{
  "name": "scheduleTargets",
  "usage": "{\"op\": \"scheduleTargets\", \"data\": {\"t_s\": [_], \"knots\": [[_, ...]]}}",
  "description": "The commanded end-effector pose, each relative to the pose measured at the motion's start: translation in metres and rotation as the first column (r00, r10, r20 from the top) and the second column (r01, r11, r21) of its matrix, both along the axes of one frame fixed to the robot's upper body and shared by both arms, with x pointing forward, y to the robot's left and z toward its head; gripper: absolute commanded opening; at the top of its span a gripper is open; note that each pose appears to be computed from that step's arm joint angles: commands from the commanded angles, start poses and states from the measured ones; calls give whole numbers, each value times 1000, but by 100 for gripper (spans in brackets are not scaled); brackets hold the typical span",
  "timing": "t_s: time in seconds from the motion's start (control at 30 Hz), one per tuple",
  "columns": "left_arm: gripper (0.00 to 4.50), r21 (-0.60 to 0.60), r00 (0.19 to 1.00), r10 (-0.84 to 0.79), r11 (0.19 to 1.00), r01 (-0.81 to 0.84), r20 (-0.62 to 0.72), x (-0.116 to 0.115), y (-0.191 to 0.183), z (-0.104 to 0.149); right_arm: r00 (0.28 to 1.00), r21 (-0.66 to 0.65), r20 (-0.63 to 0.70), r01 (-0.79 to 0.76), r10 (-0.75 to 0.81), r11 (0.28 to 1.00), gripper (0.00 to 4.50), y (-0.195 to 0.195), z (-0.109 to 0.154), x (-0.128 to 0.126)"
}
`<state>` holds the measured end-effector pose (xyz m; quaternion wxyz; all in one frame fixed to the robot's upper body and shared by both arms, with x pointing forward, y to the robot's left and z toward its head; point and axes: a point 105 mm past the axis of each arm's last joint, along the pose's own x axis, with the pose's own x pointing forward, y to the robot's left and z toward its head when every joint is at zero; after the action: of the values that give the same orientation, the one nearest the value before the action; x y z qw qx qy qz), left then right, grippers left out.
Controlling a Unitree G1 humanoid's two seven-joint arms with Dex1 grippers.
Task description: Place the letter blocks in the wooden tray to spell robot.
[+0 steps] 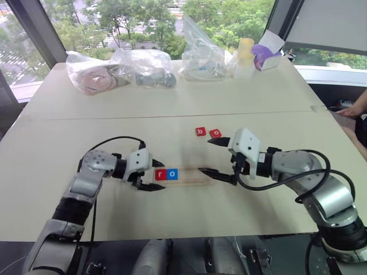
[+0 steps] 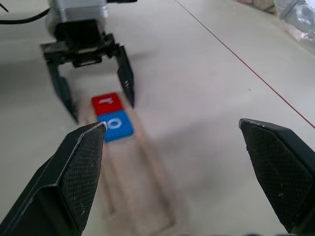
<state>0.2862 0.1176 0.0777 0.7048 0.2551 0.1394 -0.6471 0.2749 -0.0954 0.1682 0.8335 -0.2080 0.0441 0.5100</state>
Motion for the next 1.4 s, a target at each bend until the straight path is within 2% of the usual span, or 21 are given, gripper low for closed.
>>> {"op": "scheduleTargets", "data": {"t_s": [0.03, 0.3, 0.47, 0.53, 0.57, 0.67, 0.8, 0.9, 1.07, 1.27, 1.4], "knots": [[312, 33, 996, -31, 999, 34, -82, -19, -14, -16, 998, 10, 50, -24, 23, 1000, 450, 5, 9, -1], [312, 98, 996, 45, 994, -38, -77, -18, -9, -23, 998, 9, 53, -25, 25, 1000, 450, 6, 8, -1], [312, 97, 996, 66, 994, -59, -65, -18, -9, -23, 998, 9, 57, -28, 27, 1000, 450, 7, 8, 0], [415, 89, 994, 77, 994, -69, -80, -21, -9, -23, 998, 11, 58, -28, 27, 1000, 450, 7, 8, 1], [447, 85, 993, 85, 993, -78, -85, -21, -9, -24, 998, 13, 57, -26, 25, 1000, 450, 8, 8, 1], [447, 80, 990, 108, 992, -101, -88, -22, -6, -24, 998, 18, 54, -13, 12, 1000, 450, 8, 6, 5], [447, 39, 978, 194, 981, -191, -77, -15, 12, -12, 982, 13, 60, 178, -178, 984, 450, 6, -6, 41], [447, 22, 965, 252, 968, -251, -71, -11, 24, -3, 961, 49, 14, 275, -276, 960, 450, 9, -9, 60], [447, -21, 949, 306, 951, -308, -79, -19, 53, 20, 906, 62, -74, 421, -416, 905, 450, 21, -18, 95], [447, -124, 939, 327, 933, -338, -106, -30, 62, 39, 860, 61, -138, 503, -492, 862, 450, 38, -22, 120], [447, -146, 926, 367, 915, -376, -84, -28, 61, 43, 837, 27, -153, 535, -525, 845, 450, 50, -27, 131]]}}
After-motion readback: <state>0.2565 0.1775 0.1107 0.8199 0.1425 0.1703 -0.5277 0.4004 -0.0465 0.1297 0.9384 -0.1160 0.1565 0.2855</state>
